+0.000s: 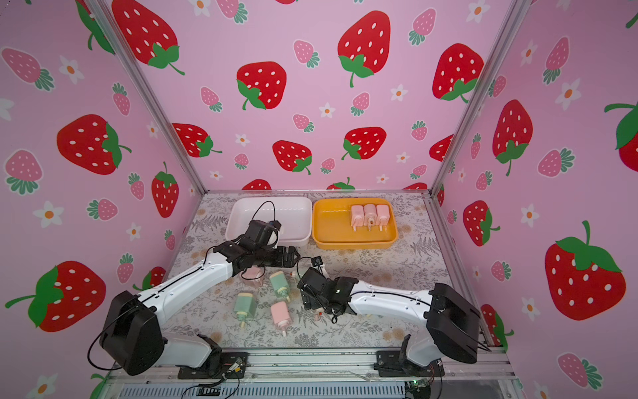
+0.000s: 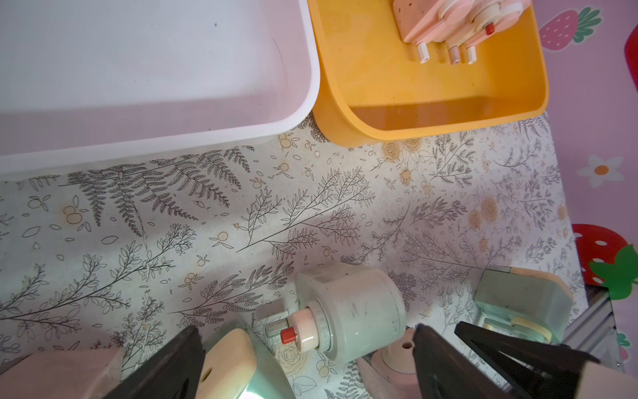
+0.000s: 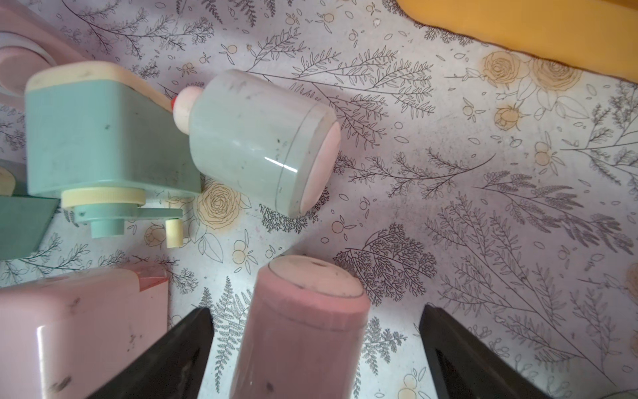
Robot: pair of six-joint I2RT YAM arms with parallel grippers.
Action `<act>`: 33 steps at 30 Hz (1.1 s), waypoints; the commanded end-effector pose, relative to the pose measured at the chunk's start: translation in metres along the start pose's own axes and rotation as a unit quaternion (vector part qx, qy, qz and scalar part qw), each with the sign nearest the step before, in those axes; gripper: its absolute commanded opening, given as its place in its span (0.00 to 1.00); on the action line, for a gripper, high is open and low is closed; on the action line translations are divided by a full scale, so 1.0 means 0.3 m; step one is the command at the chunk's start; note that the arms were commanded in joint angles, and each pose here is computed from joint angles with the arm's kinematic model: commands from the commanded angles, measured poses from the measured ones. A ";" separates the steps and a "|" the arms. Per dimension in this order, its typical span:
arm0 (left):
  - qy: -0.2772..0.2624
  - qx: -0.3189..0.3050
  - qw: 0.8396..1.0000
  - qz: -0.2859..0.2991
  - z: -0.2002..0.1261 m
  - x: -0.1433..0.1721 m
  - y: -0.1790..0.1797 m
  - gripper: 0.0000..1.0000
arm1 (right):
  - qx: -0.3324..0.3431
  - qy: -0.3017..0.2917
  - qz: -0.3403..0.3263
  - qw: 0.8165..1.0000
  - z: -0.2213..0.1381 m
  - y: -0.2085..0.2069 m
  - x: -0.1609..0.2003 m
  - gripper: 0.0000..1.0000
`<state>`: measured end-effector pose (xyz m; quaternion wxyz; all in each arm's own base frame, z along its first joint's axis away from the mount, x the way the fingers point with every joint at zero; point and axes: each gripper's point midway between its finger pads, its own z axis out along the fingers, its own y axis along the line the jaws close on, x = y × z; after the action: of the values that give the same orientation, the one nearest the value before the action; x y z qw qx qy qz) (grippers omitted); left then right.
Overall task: Place the pencil sharpeners by color into the storage box
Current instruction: Pick up the pencil sharpener from the center of the board.
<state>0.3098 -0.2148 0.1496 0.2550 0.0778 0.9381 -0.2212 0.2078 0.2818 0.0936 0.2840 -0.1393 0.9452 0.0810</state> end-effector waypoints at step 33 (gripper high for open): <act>-0.014 -0.006 1.000 0.000 -0.032 0.001 0.005 1.00 | 0.040 0.019 -0.046 0.998 0.008 -0.019 0.030 0.87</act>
<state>0.3071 -0.2112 0.1547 0.2652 0.0749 0.9357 -0.2206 0.2007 0.2668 0.0806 0.2629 -0.1646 0.9503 0.0268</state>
